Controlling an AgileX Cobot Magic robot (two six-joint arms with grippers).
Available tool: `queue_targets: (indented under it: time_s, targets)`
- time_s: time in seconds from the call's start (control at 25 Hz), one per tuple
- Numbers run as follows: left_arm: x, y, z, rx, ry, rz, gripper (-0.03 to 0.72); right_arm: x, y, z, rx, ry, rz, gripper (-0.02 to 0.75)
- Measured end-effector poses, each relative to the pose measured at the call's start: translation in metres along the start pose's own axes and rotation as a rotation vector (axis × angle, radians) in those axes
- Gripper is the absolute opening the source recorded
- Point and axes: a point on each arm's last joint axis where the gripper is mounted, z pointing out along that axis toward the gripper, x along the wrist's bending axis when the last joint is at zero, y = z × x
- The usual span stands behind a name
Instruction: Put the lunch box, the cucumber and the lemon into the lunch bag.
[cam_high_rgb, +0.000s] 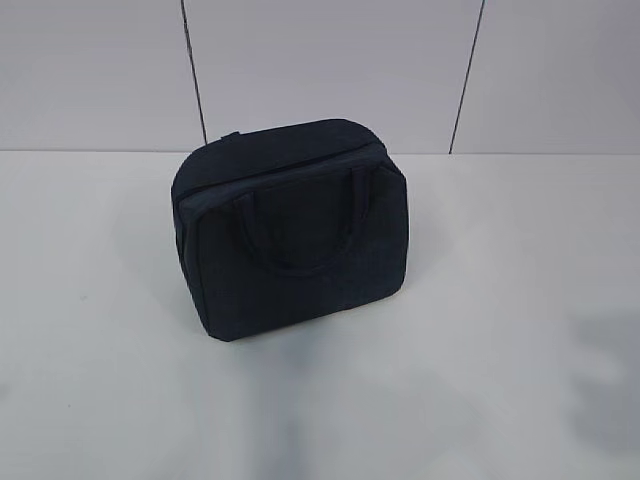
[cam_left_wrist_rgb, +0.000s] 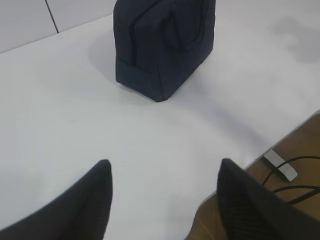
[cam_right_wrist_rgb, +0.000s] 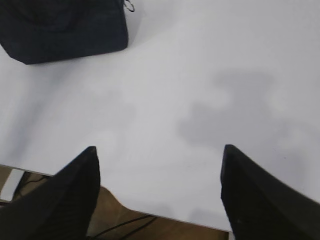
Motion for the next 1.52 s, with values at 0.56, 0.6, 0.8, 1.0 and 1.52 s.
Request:
queue_targets:
  time_s: [0.56, 0.6, 0.8, 1.0, 1.52]
  targets:
    - [-0.001, -0.012, 0.013, 0.004, -0.002, 0.005, 0.447, -0.011, -0.033, 0.013, 0.040, -0.126, -0.010, 0.581]
    - [-0.001, -0.012, 0.013, 0.004, -0.002, 0.005, 0.447, -0.011, -0.033, 0.013, 0.029, -0.128, -0.010, 0.581]
    - [-0.001, -0.014, 0.015, 0.012, 0.002, 0.012, 0.446, -0.012, -0.034, 0.018, 0.027, -0.134, 0.005, 0.581]
    - [-0.001, -0.015, 0.016, 0.019, -0.002, 0.014, 0.445, -0.012, -0.034, 0.018, 0.025, -0.135, 0.006, 0.581]
    - [-0.009, -0.015, 0.016, 0.025, -0.087, -0.010, 0.410, -0.012, -0.034, 0.018, 0.023, -0.135, 0.006, 0.581]
